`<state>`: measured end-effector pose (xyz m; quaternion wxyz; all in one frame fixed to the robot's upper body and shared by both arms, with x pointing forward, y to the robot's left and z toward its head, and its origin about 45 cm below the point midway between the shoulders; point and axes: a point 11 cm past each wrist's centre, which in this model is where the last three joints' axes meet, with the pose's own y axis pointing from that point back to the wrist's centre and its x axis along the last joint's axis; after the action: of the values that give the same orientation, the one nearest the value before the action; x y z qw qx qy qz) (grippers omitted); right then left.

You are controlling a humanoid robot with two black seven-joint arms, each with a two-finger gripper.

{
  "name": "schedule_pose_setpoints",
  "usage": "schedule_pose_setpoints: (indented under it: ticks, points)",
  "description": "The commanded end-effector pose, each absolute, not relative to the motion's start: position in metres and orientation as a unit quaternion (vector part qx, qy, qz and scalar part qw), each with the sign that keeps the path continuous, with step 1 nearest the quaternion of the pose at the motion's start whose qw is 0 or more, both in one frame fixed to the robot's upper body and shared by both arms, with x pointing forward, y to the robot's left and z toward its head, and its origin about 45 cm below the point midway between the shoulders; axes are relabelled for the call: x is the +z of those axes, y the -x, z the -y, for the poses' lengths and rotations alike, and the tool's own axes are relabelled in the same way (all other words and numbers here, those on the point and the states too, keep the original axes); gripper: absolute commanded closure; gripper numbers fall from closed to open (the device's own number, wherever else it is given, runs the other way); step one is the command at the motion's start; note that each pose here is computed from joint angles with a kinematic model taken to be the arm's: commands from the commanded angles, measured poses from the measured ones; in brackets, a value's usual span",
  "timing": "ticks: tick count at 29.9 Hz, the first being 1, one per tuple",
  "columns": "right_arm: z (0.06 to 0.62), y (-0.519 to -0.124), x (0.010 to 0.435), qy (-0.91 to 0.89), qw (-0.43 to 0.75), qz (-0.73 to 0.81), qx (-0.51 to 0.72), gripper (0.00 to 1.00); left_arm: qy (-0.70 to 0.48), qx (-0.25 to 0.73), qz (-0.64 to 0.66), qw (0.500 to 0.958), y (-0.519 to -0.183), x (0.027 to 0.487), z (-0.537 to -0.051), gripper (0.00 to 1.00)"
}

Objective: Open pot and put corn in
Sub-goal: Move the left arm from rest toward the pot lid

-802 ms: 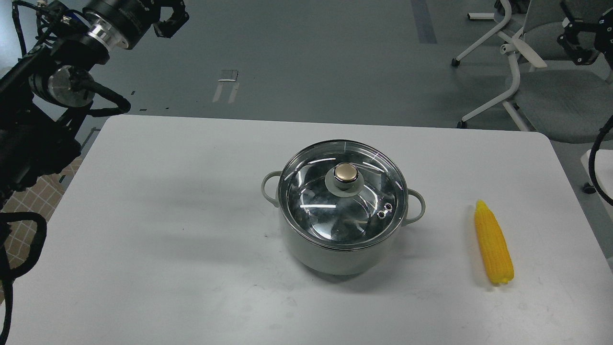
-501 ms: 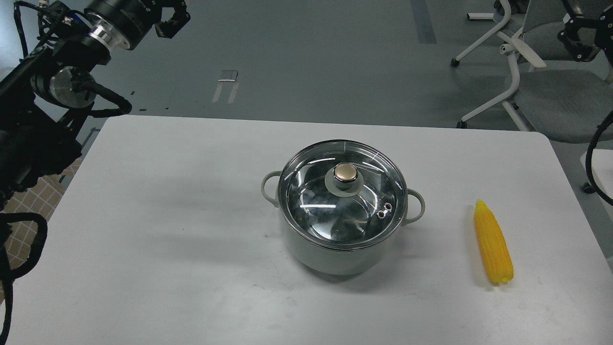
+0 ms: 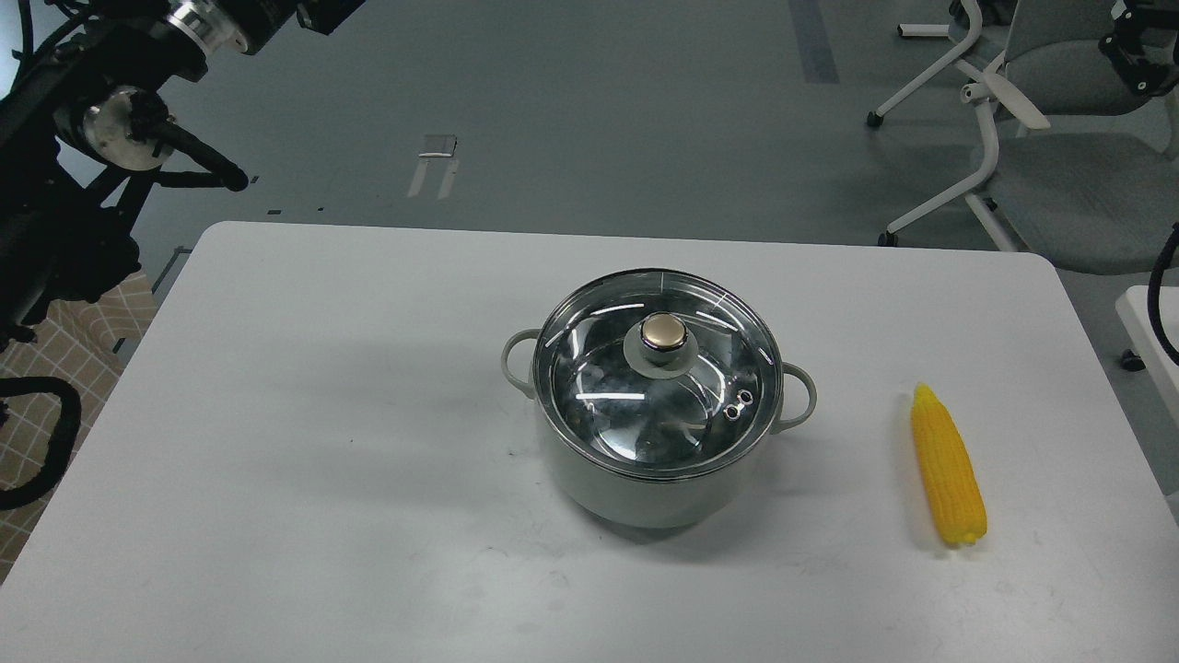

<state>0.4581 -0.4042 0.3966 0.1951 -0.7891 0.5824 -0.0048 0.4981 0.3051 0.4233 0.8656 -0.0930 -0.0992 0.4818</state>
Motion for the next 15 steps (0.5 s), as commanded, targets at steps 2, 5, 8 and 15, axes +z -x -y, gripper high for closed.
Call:
schedule_pose_setpoints:
  ticks: [2,5,8,15]
  points:
    - [0.411,-0.457,0.394,0.783,0.197,-0.59,-0.004,0.0,-0.015,0.38,0.264,0.886,-0.471,0.445,-0.248,0.16]
    - [0.415,-0.457,0.395,0.779,0.201,-0.594,-0.004,0.0,-0.061,0.313,0.351,0.88,-0.446,0.452,-0.213,0.16]
    - [0.419,-0.456,0.393,0.776,0.202,-0.598,-0.002,0.0,-0.079,0.245,0.426,0.867,-0.418,0.458,-0.174,0.16]
    - [0.428,-0.454,0.397,0.77,0.204,-0.605,-0.007,0.0,-0.175,0.085,0.588,0.786,-0.363,0.413,-0.107,0.23]
